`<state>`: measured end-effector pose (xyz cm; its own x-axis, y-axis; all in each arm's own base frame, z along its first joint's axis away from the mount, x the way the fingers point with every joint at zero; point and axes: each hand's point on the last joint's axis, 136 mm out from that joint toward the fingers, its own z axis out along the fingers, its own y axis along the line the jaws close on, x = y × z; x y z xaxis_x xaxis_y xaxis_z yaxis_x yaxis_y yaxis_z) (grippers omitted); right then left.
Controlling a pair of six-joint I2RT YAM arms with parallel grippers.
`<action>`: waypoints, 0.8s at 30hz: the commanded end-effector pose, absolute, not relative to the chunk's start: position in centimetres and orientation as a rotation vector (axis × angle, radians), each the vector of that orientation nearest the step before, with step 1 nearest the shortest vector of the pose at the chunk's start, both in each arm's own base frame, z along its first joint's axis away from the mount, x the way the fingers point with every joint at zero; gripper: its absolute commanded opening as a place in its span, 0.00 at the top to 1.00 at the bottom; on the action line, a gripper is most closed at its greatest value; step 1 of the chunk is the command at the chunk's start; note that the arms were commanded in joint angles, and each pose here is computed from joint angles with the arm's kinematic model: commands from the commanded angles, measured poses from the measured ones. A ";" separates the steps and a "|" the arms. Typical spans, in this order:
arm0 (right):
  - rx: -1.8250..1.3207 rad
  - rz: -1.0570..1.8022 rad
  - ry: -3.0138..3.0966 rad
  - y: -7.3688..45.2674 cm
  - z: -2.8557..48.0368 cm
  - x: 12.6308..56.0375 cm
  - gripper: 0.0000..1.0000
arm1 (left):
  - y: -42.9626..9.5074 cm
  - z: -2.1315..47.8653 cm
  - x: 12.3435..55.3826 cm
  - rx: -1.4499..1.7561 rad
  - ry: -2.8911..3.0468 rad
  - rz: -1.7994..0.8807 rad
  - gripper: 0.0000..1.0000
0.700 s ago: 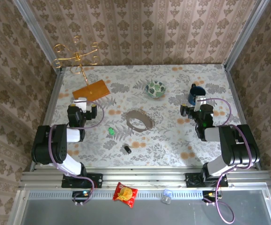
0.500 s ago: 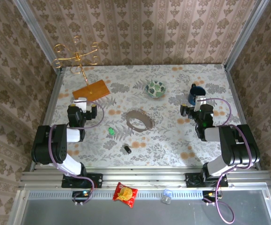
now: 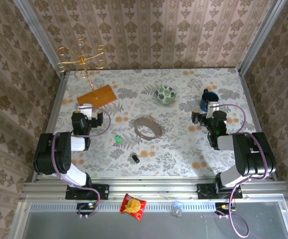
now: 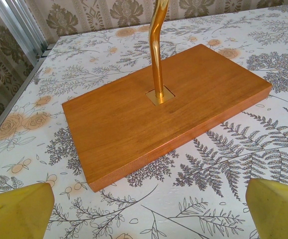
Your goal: Put the keys on the keyring
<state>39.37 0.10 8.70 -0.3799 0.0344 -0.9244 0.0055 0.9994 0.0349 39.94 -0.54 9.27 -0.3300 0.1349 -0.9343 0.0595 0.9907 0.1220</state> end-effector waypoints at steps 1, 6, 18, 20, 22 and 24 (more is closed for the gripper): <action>0.039 0.012 1.930 -0.1 9.8 40.1 0.00 | -0.6 9.6 40.1 0.125 1.900 0.050 0.00; 0.042 0.007 1.922 -0.2 10.4 39.9 0.00 | -1.0 10.2 39.8 0.145 1.871 0.040 0.00; 0.242 0.235 2.183 4.5 17.4 36.7 0.04 | -1.5 18.7 37.2 0.035 1.837 -0.084 0.00; 0.202 0.274 2.284 7.2 16.3 35.3 0.06 | -2.4 18.8 36.8 0.003 1.858 -0.166 0.00; 0.172 0.304 2.384 9.6 15.0 33.9 0.09 | -3.6 18.7 36.4 -0.010 1.885 -0.230 0.02; 0.166 0.348 2.487 11.9 13.4 32.4 0.14 | -5.2 18.4 36.0 0.010 1.912 -0.281 0.03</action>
